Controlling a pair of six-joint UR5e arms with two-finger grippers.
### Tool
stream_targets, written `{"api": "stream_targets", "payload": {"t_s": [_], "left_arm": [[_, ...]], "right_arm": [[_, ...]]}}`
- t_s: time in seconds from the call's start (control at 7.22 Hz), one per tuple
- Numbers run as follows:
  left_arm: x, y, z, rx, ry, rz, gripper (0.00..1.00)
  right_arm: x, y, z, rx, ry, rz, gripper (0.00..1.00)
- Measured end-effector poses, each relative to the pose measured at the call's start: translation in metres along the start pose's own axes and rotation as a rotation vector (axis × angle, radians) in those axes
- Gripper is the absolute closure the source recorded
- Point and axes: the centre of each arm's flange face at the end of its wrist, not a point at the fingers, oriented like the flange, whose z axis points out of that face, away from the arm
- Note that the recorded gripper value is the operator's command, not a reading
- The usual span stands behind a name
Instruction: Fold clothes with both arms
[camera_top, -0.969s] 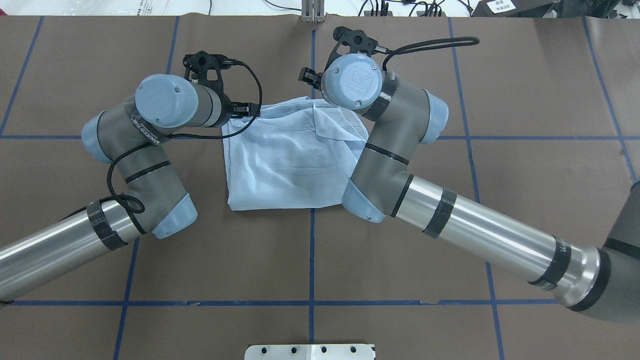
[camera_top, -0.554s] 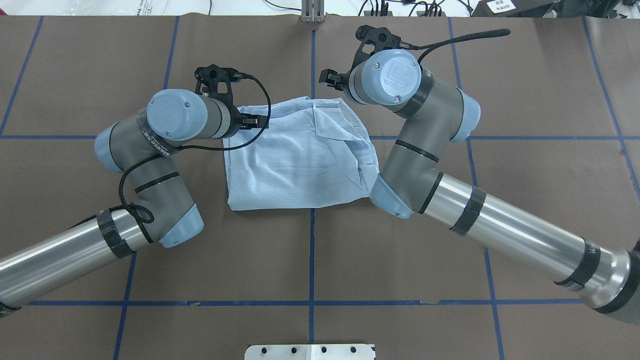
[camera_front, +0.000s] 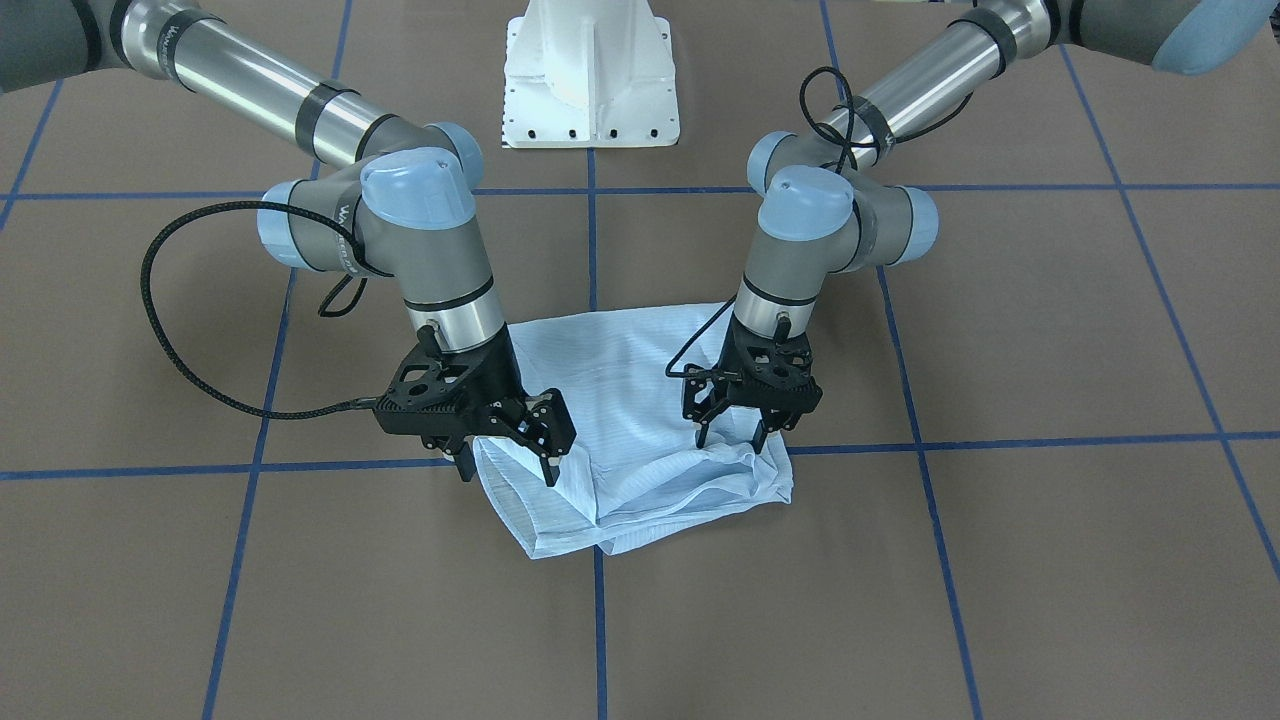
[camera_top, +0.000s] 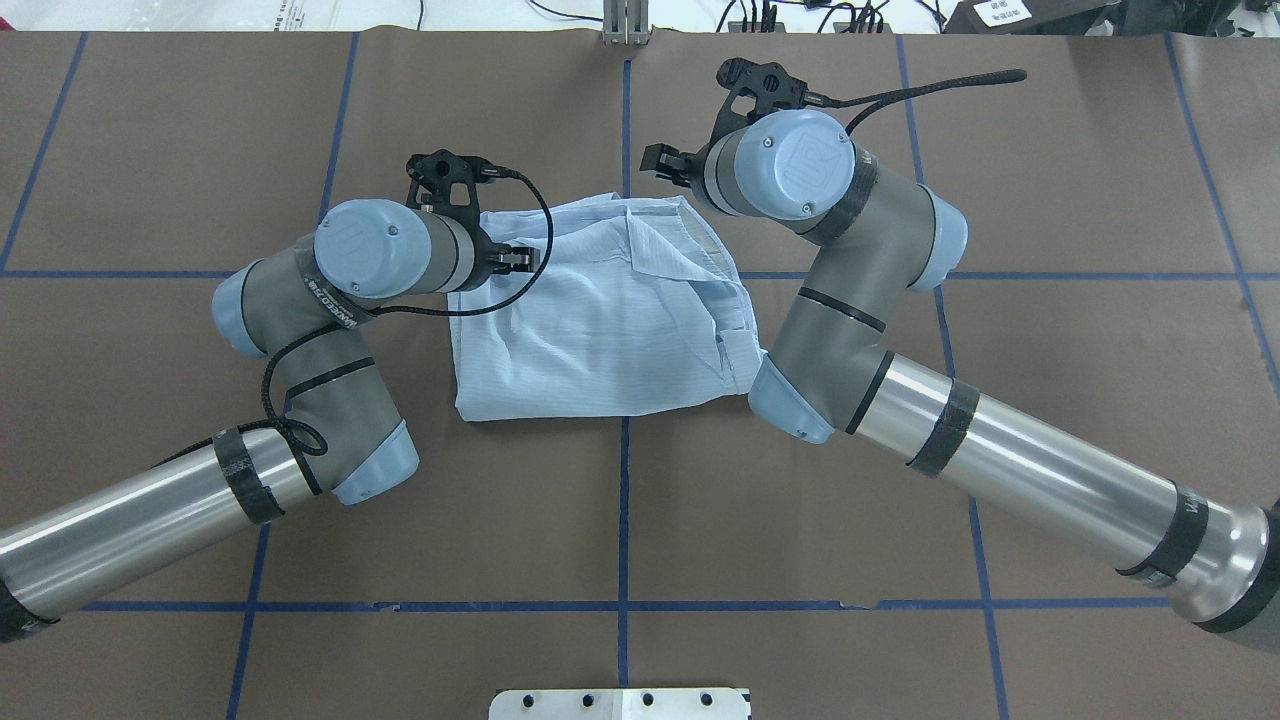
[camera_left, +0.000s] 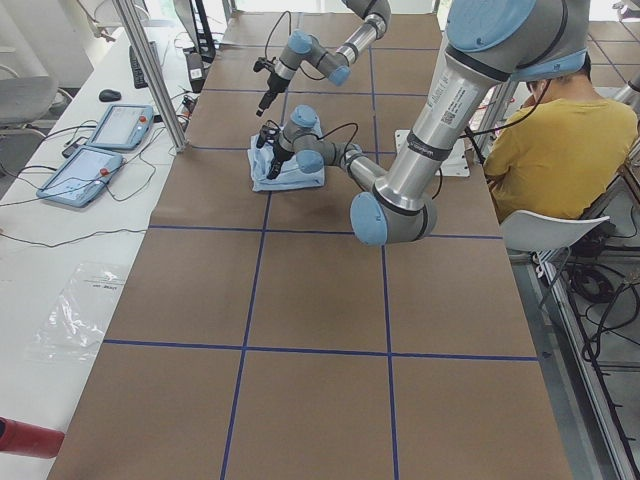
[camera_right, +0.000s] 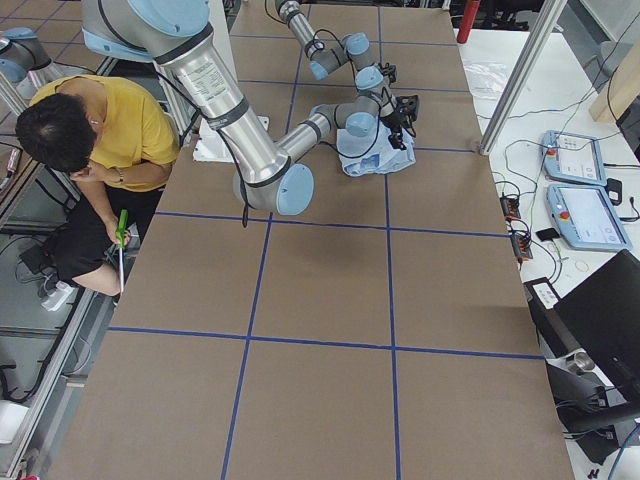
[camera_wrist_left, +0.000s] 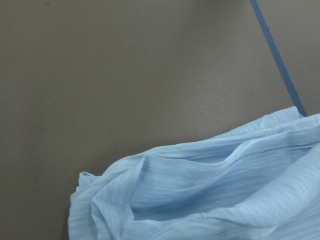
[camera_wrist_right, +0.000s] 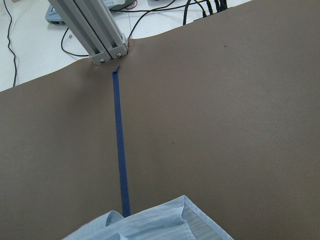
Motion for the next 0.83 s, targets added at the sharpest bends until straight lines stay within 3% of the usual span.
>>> {"api": "stream_targets", "payload": {"t_s": [0.69, 0.83], "left_arm": [[-0.022, -0.025, 0.002, 0.052, -0.052, -0.013, 0.93], [-0.028, -0.031, 0.004, 0.06, -0.063, -0.018, 0.79]], "right_arm": [[-0.002, 0.007, 0.001, -0.001, -0.002, -0.002, 0.0], [-0.002, 0.011, 0.002, -0.004, 0.0, -0.002, 0.0]]}}
